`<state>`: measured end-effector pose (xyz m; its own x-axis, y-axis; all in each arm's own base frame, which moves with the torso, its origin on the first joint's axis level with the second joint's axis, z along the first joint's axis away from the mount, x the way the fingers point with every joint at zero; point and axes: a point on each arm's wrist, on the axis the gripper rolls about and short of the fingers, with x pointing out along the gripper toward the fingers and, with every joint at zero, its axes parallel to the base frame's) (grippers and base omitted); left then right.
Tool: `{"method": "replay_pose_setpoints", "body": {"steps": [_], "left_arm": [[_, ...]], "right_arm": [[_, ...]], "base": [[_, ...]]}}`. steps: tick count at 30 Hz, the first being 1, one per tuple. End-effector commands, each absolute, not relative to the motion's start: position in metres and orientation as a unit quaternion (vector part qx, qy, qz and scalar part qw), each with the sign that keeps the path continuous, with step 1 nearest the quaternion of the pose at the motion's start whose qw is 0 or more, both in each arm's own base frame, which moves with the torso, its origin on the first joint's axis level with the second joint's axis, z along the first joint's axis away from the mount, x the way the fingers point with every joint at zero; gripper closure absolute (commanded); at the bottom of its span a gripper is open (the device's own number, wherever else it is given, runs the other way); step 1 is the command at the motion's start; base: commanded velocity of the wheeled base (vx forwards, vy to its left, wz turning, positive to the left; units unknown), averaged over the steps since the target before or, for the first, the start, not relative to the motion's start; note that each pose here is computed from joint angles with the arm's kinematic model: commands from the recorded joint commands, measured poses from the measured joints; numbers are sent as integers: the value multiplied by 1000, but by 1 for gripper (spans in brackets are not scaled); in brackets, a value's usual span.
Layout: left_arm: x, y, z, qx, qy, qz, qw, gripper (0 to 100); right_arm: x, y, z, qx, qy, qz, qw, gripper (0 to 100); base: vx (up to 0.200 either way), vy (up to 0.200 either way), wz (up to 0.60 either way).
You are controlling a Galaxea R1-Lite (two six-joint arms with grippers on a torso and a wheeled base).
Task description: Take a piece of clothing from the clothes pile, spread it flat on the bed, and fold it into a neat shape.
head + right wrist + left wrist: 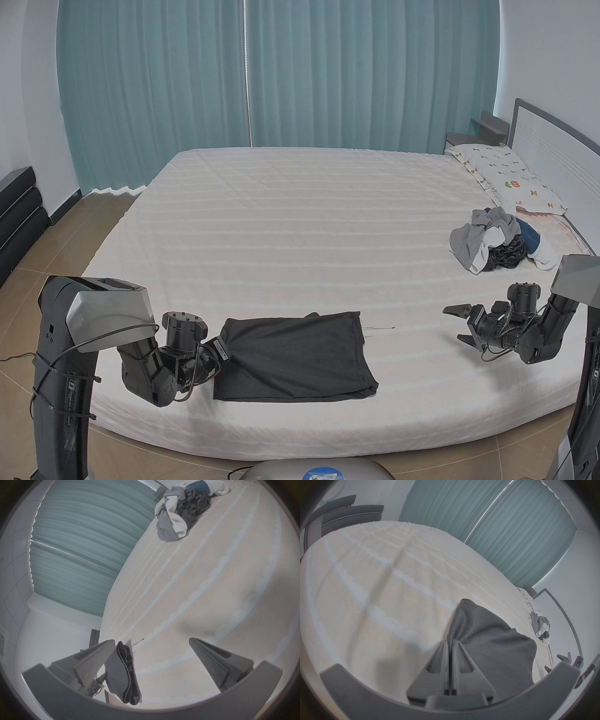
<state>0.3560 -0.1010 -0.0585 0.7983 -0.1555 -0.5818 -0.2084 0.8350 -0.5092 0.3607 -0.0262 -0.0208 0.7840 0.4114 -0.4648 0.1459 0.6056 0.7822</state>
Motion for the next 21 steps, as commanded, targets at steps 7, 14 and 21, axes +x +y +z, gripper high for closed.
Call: {"method": "replay_pose_setpoints", "body": {"steps": [7, 14, 21], "left_arm": [[349, -104, -57, -283, 326, 11, 902, 100], [349, -103, -57, -290, 325, 15, 900, 0], [349, -99, -52, -307, 318, 25, 897, 0]], "right_arm": [[361, -26, -21, 437, 319, 79, 837, 0], [361, -26, -21, 437, 319, 79, 837, 0], [360, -26, -21, 437, 320, 79, 837, 0]], "base": [[0, 0, 0], [0, 0, 0], [0, 0, 0]]}}
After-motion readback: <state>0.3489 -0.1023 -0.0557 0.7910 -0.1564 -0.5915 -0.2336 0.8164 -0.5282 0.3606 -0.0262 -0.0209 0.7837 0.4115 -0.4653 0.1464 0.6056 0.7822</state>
